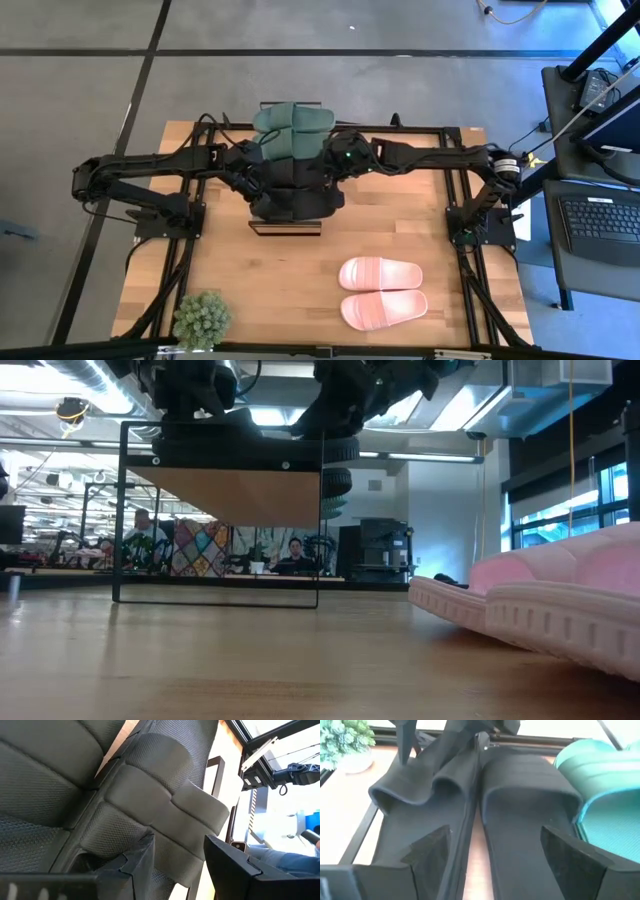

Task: Pick and place slides into the shelf
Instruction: Put the black slipper on the shelf

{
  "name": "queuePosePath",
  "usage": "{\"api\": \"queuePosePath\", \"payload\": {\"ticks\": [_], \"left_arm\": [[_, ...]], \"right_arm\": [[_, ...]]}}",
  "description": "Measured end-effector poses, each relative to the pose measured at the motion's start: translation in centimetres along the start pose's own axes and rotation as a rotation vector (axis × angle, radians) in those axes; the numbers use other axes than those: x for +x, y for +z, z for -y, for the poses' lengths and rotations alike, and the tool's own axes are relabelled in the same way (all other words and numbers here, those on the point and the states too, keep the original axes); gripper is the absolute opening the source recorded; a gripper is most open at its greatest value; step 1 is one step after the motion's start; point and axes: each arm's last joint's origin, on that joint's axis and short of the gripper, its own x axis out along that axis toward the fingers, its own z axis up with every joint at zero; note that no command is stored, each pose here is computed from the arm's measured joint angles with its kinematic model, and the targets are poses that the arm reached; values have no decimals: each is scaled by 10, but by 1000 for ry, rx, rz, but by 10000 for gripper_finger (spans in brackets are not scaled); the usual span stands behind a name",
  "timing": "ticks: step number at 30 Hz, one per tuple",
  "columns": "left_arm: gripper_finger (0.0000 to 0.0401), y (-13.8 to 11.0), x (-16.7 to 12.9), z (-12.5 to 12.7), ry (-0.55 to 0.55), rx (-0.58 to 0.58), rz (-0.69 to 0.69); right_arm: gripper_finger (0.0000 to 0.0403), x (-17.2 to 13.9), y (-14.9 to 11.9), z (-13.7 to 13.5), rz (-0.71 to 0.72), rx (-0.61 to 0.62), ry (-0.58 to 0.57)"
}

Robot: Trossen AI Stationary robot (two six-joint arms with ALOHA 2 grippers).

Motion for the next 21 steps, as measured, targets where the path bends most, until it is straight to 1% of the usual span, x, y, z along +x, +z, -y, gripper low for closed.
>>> {"api": "queuePosePath", "payload": {"ticks": [5,12,14,21], "left_arm": [[165,0,0,0,0,0,1],[165,1,0,1,-5,-2,5],[165,1,0,1,-12,-8,6],[165,1,-1,2,-33,-21,1]], "right_arm": [[306,7,1,-3,27,-7,7],[306,24,-5,-4,31,35,17],[306,30,-10,-3,8,64,20],[306,42,-19,-5,-33,97,34]]}}
